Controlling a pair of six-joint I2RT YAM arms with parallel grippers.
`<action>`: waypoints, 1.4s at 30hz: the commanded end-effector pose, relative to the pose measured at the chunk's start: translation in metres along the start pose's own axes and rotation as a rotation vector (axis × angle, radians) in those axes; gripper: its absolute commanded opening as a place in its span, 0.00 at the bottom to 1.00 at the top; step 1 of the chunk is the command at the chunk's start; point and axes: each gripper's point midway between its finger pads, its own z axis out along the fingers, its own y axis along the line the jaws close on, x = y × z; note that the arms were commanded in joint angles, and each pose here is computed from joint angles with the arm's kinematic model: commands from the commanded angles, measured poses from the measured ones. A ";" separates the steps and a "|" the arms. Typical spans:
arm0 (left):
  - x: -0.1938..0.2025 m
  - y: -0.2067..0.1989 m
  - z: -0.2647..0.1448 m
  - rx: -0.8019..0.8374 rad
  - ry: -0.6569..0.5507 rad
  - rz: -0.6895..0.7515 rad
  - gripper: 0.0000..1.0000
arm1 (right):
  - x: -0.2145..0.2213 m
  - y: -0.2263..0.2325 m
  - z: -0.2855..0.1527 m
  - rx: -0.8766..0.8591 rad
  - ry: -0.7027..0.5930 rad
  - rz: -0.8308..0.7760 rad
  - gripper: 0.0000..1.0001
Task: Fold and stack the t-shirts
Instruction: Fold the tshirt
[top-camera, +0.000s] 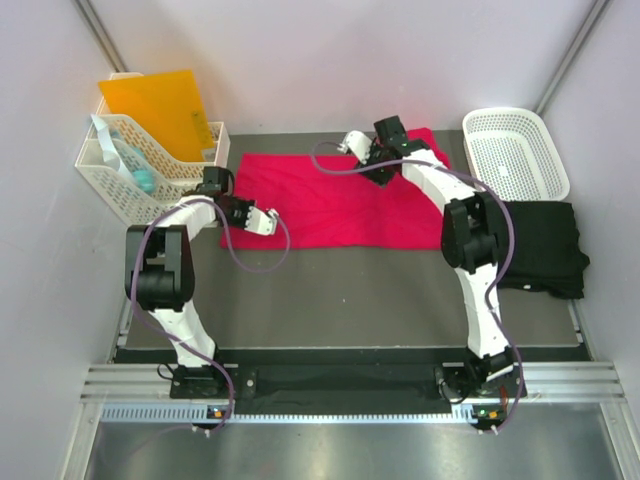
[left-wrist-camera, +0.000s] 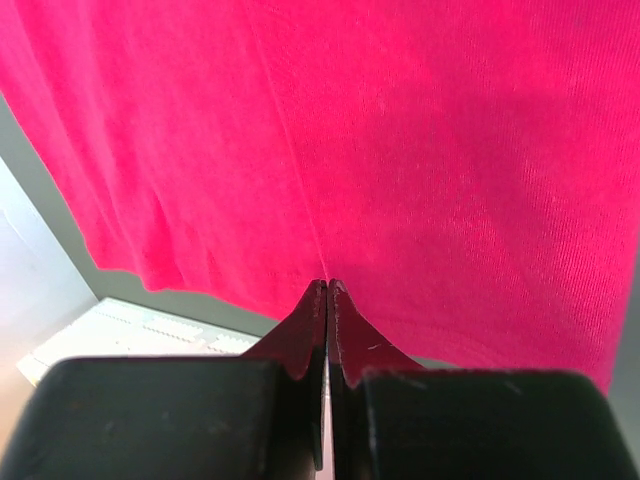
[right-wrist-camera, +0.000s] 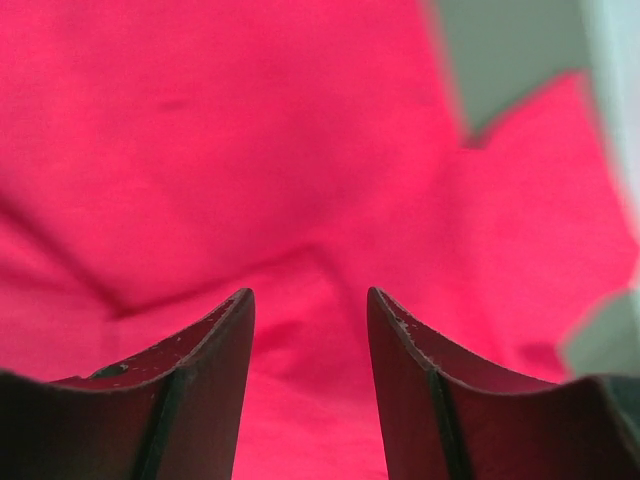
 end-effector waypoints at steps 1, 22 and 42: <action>-0.008 0.009 -0.004 -0.027 -0.026 0.016 0.00 | -0.003 0.035 -0.007 -0.109 0.001 0.038 0.49; -0.012 0.006 -0.011 -0.031 -0.030 0.012 0.00 | 0.022 0.017 0.033 0.000 0.054 0.253 0.41; -0.011 0.009 -0.013 -0.040 -0.020 0.009 0.00 | 0.027 0.012 0.041 0.014 0.052 0.280 0.16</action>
